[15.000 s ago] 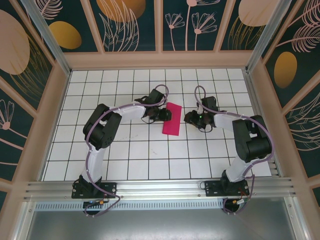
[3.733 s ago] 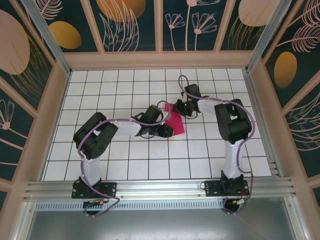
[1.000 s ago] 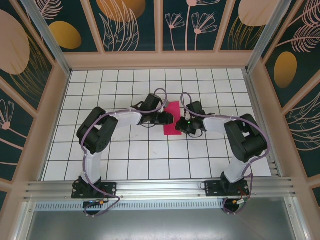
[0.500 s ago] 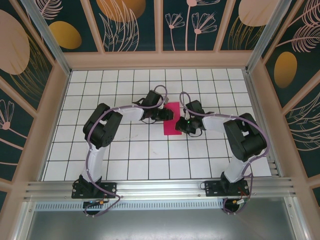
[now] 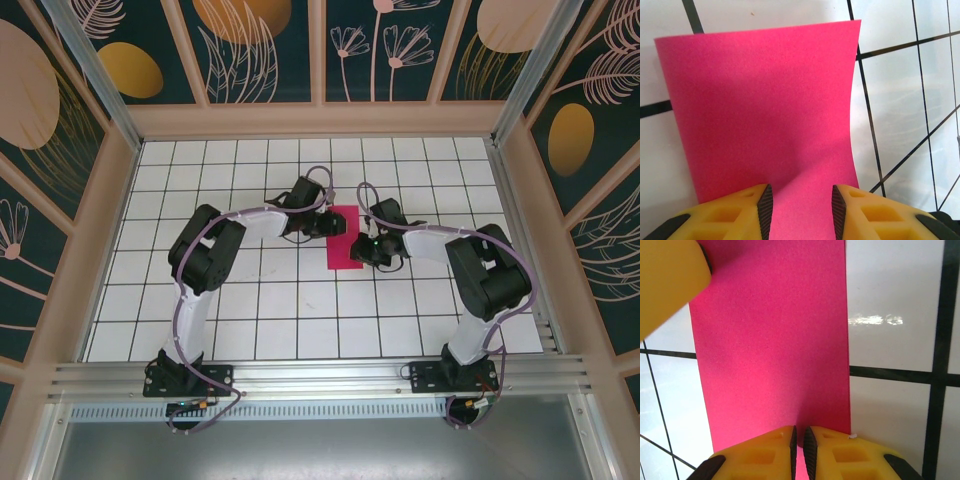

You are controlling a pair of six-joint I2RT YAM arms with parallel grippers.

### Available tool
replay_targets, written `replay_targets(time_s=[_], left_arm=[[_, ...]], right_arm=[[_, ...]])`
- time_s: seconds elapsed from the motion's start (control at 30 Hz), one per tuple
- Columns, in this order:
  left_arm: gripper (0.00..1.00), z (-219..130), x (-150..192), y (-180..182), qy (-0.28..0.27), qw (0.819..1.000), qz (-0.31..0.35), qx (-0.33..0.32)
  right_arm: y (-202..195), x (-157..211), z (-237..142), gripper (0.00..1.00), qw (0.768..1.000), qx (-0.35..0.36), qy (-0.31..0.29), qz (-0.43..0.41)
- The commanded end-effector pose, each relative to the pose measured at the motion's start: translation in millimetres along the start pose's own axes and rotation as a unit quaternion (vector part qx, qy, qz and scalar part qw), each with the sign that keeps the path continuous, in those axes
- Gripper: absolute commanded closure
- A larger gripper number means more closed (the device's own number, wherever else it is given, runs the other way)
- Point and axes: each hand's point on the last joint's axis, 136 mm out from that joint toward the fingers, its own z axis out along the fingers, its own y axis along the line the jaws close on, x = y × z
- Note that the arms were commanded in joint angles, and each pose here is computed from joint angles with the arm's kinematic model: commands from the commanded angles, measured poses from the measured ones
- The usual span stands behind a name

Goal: Fold a paper plane with a square sheet of paper (fold left side to right side)
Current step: First fold the square sheet of paper in half at the center of the table.

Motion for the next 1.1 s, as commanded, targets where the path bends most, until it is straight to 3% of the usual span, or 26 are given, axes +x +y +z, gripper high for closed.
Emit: replay_targets(time_s=[0.0,0.57,0.93,1.07], left_arm=[[0.6,2.0,-17.8,34.8,-0.021,0.998,-0.027,-0.044],[0.6,9.5,-62.7,48.6,-0.05,0.996,-0.045,-0.054],[0.6,9.5,-71.0,75.0,-0.055,0.994,-0.06,-0.071],[0.58,0.8,-92.5,67.6,-0.066,0.994,-0.055,-0.06]], right_arm=[[-59.0,37.8,17.0,0.81,0.992,0.112,0.056,0.019],[-57.8,40.4,17.8,0.8,0.992,0.11,0.059,0.015],[-48.1,38.9,18.5,0.8,0.994,0.09,0.057,0.012],[-38.2,35.2,19.0,0.79,0.996,0.072,0.053,0.009]])
